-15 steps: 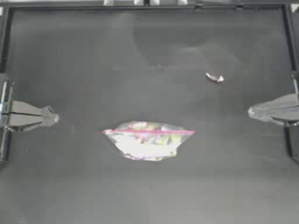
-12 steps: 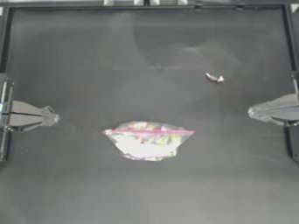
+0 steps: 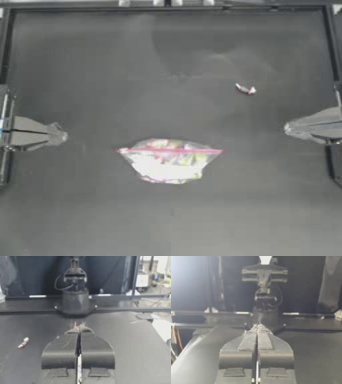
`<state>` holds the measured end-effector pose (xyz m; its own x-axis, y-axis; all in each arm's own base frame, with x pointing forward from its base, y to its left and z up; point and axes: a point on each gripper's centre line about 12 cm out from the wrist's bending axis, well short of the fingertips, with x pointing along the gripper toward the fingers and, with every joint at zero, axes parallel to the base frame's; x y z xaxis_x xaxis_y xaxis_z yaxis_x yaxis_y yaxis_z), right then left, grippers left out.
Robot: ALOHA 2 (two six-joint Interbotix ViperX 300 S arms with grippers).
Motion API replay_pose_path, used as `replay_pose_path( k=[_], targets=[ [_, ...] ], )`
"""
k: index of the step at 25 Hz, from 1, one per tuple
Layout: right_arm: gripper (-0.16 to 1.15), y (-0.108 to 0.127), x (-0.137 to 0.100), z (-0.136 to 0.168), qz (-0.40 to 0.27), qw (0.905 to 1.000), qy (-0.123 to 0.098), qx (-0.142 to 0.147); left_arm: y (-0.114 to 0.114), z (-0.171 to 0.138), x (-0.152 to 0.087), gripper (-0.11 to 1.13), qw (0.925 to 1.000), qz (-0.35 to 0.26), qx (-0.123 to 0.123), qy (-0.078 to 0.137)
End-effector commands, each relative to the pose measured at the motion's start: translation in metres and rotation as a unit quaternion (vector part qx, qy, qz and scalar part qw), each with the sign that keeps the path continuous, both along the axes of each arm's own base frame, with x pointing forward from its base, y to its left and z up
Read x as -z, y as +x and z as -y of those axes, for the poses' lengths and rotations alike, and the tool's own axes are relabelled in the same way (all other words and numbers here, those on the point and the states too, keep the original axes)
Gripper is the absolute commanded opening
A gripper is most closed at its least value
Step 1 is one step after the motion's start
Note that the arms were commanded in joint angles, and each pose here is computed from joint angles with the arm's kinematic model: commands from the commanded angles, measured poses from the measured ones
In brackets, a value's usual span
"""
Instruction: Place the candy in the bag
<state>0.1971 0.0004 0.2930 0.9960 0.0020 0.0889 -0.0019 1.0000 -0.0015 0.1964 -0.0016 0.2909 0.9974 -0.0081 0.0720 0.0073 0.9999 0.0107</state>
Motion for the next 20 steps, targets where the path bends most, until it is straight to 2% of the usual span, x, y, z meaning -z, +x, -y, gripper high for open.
replay_pose_path(
  k=[1, 3, 4, 5, 7, 10, 15, 20],
  targets=[
    [0.49, 0.002, -0.003, 0.0, 0.005, 1.0, -0.007, -0.001, 0.001, 0.0, -0.01, 0.65, 0.9999, 0.013, 0.001, 0.001],
    [0.69, 0.002, -0.003, -0.001, 0.004, 1.0, -0.008, -0.002, 0.001, 0.0, -0.009, 0.94, 0.9999, 0.011, 0.001, 0.001],
    [0.79, 0.002, -0.003, -0.001, 0.005, 1.0, -0.007, -0.002, 0.002, 0.0, -0.009, 1.03, 1.0, 0.008, 0.0, 0.001],
    [0.89, 0.002, -0.003, -0.001, 0.005, 1.0, -0.007, -0.002, 0.002, 0.0, -0.009, 1.08, 1.0, 0.005, 0.0, 0.001],
    [1.05, 0.002, -0.003, -0.001, 0.003, 1.0, -0.004, -0.002, 0.002, 0.0, -0.008, 1.03, 1.0, -0.005, 0.001, 0.002],
    [1.02, 0.002, -0.005, 0.0, -0.003, 1.0, -0.004, -0.001, 0.002, 0.0, -0.007, 0.98, 0.9999, -0.015, 0.001, 0.002],
    [0.99, 0.007, -0.016, 0.0, -0.035, 0.9994, 0.004, 0.0, 0.003, 0.0, -0.003, 1.01, 0.9995, -0.031, 0.0, 0.002],
    [0.99, 0.021, -0.035, 0.004, -0.093, 0.9955, 0.019, 0.008, 0.002, -0.002, 0.001, 1.01, 0.9989, -0.046, -0.006, 0.001]
  ],
)
